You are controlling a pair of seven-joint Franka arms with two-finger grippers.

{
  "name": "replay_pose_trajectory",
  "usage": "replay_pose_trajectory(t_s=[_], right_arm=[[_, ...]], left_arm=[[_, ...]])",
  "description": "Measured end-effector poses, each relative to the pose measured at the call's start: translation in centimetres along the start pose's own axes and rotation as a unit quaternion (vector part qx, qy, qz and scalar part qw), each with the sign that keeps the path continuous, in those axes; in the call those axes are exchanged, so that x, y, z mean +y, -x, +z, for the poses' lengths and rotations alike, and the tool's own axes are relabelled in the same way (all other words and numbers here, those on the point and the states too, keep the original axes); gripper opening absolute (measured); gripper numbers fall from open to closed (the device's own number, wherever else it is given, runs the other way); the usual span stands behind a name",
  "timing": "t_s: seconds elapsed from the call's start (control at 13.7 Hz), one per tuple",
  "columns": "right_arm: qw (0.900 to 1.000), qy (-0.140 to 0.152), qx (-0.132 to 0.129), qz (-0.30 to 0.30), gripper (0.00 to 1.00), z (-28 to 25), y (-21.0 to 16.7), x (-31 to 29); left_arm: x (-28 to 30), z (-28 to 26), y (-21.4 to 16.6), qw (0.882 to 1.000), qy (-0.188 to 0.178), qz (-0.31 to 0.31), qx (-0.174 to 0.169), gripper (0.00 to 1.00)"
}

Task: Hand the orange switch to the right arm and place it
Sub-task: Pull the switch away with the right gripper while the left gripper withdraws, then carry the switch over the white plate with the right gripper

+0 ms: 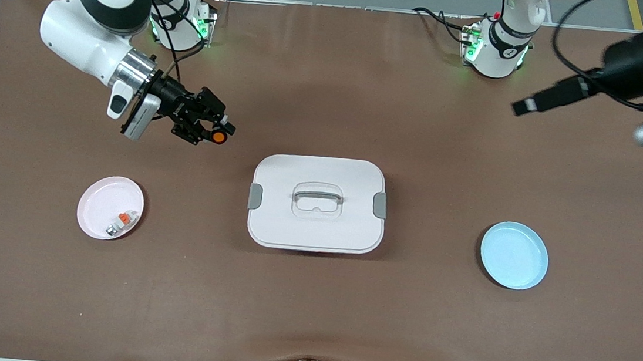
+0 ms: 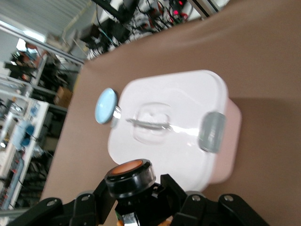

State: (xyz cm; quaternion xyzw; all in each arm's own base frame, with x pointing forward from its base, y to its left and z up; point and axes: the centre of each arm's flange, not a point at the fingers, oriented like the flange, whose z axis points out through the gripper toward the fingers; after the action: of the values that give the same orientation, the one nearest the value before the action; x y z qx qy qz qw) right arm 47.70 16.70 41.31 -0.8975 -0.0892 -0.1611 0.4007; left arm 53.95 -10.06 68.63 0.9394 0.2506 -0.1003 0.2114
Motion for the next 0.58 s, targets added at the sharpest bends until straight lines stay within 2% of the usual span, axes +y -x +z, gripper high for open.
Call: replay_pose_trajectory(t_s=[0.15,0.29,0.44,0.58], right_arm=[[0.997,0.044,-0.052,-0.029,0.46,-1.9,-0.1,2.8],[0.988,0.094,-0.109,-0.056,0.46,-4.5,-0.4,5.3],[0.972,0.145,-0.159,-0.093,0.46,-7.1,-1.1,6.8],[0.951,0.185,-0.208,-0.136,0.46,-8.7,-2.1,7.0]], left_arm=[[-2.0,-0.4,-1.5,0.999,-0.043,0.011,0.031,1.0],[-2.9,-0.3,-2.3,0.995,-0.082,0.028,0.053,1.0],[-4.7,-0.6,-3.8,0.991,-0.104,0.059,0.061,1.0],[-7.7,-1.4,-6.2,0.988,-0.112,0.088,0.059,1.0]])
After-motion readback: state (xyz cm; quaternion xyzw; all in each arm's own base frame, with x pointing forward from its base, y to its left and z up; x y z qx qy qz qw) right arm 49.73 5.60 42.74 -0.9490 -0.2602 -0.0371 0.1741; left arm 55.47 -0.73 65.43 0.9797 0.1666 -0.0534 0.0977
